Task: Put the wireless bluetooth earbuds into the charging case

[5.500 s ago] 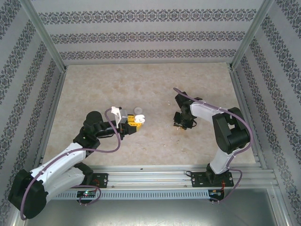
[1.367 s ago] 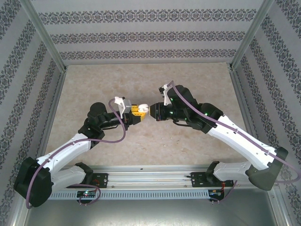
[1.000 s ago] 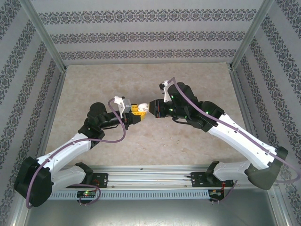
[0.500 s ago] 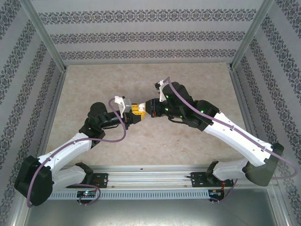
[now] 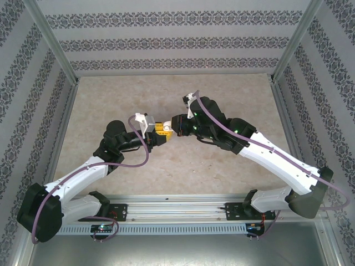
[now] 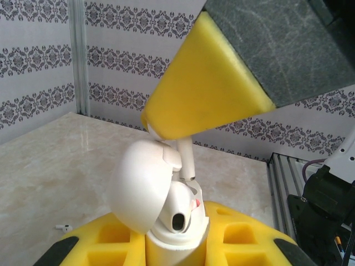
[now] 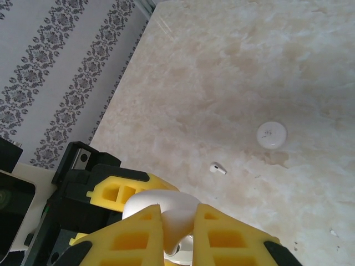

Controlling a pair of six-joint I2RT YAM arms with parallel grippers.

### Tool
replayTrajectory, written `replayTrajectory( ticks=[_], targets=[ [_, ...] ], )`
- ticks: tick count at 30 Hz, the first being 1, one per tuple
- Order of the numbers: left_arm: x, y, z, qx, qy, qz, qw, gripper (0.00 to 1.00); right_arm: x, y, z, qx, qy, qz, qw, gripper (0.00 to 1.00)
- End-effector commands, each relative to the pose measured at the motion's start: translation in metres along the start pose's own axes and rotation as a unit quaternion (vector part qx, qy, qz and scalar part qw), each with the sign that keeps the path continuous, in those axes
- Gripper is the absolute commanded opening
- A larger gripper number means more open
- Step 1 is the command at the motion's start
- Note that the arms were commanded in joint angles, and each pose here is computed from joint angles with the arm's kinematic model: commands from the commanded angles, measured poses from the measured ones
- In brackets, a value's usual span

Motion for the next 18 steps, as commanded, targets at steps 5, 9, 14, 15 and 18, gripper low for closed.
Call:
replayTrajectory(
  ticks=[5, 9, 14, 15, 18],
  targets=[
    [-0.022, -0.001, 0.001, -0.001, -0.022, -0.031, 0.999, 0.00, 0.009, -0.001, 0.000, 0.019, 0.024, 0.000, 1.000, 0.14],
    [-0.023, -0.001, 0.002, -0.002, -0.020, -0.033, 0.999, 0.00, 0.015, -0.004, -0.003, 0.033, 0.035, 0.001, 0.999, 0.14],
    [-0.025, -0.001, 0.002, 0.000, -0.019, -0.035, 0.999, 0.00, 0.020, -0.014, -0.010, 0.043, 0.036, -0.006, 0.998, 0.14],
    [-0.025, -0.001, 0.001, 0.000, -0.018, -0.035, 0.999, 0.00, 0.021, -0.016, -0.011, 0.044, 0.038, -0.006, 0.998, 0.14],
    [-0.026, -0.001, 0.001, 0.000, -0.018, -0.036, 0.999, 0.00, 0.022, -0.020, -0.012, 0.046, 0.039, -0.008, 0.998, 0.14]
  ],
)
Point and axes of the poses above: each hand's point on the last joint's axis, 136 mm out from that joint toward the fingers, its own y axis back along the fingers, its own z axis along the line the jaws close on, x = y × z, the point moved 7 cm from there along y, back along the fingers, and after that the axes turned 1 degree about -y, right-handed, at the moved point
